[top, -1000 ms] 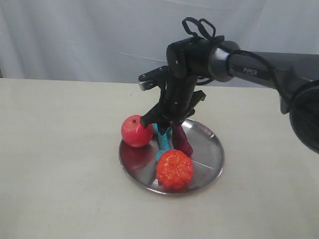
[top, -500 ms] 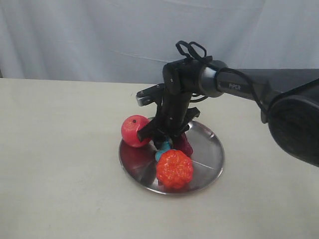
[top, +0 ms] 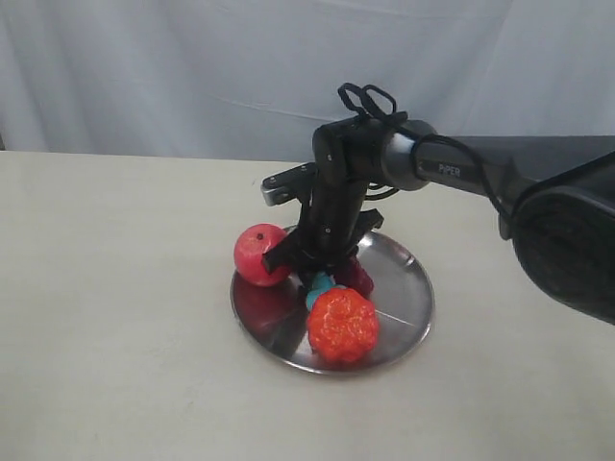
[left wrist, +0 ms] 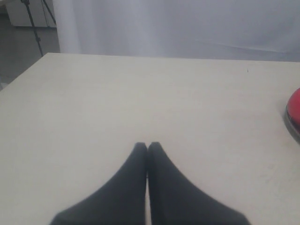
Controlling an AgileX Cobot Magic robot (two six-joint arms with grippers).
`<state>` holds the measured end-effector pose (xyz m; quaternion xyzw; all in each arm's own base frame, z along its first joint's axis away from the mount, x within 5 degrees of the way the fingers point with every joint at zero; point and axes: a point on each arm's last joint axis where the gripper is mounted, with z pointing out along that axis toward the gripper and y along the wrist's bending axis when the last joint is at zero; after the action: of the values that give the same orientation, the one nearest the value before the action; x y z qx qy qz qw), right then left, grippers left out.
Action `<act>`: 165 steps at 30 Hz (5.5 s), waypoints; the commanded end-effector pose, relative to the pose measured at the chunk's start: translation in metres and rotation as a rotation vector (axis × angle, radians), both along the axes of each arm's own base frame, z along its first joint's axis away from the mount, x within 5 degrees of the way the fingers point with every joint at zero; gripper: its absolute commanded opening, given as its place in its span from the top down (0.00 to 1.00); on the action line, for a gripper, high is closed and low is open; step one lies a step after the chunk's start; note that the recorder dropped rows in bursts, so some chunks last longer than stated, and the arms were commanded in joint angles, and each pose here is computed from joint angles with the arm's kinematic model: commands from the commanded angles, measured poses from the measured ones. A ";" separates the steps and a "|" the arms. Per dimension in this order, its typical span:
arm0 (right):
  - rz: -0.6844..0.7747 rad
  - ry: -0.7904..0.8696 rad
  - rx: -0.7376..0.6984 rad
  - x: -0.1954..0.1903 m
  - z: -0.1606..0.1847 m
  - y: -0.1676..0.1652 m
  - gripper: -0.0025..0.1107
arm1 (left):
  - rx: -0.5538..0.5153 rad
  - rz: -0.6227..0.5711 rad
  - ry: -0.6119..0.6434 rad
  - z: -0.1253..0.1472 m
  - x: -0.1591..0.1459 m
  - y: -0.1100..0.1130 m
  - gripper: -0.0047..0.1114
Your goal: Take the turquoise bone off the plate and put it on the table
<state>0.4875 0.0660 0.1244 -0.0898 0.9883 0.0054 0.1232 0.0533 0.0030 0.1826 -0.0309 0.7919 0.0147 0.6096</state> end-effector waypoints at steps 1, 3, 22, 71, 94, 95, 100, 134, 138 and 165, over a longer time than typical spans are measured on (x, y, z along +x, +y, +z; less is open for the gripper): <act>0.000 -0.070 0.010 -0.001 0.039 0.000 0.98 | -0.008 0.005 -0.005 0.000 0.000 0.000 0.96; -0.002 -0.099 0.014 -0.006 0.064 -0.001 0.98 | -0.008 0.005 -0.005 0.000 0.000 0.000 0.96; -0.364 -0.159 -0.053 -0.108 0.216 -0.154 0.98 | -0.008 0.005 -0.005 0.000 0.000 0.000 0.96; 0.093 0.092 -0.008 -0.035 -0.005 -0.201 0.98 | -0.003 0.006 -0.004 0.000 0.000 0.000 0.96; -0.070 0.116 -0.004 -0.038 0.024 -0.192 0.41 | -0.008 0.005 -0.005 0.000 0.000 0.000 0.96; -0.078 0.111 -0.011 -0.040 0.035 -0.192 0.44 | -0.008 0.005 -0.005 0.000 0.000 0.000 0.96; -0.159 -0.010 -0.019 -0.054 0.109 -0.189 0.66 | -0.008 0.005 -0.005 0.000 0.000 0.000 0.96; -0.338 -1.544 0.177 -0.446 0.255 -0.068 0.98 | -0.008 0.005 -0.005 0.000 0.000 0.000 0.96; -0.327 -1.610 0.184 -0.463 0.257 -0.064 0.98 | -0.008 0.005 -0.005 0.000 0.000 0.000 0.96; -0.450 -1.613 0.099 -0.476 0.209 -0.062 0.98 | -0.008 0.005 -0.005 0.000 0.000 0.000 0.96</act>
<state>0.0001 0.0086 0.3547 0.1127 0.5706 -0.0388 0.8125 0.0533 0.0030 0.1826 -0.0309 0.7919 0.0147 0.6096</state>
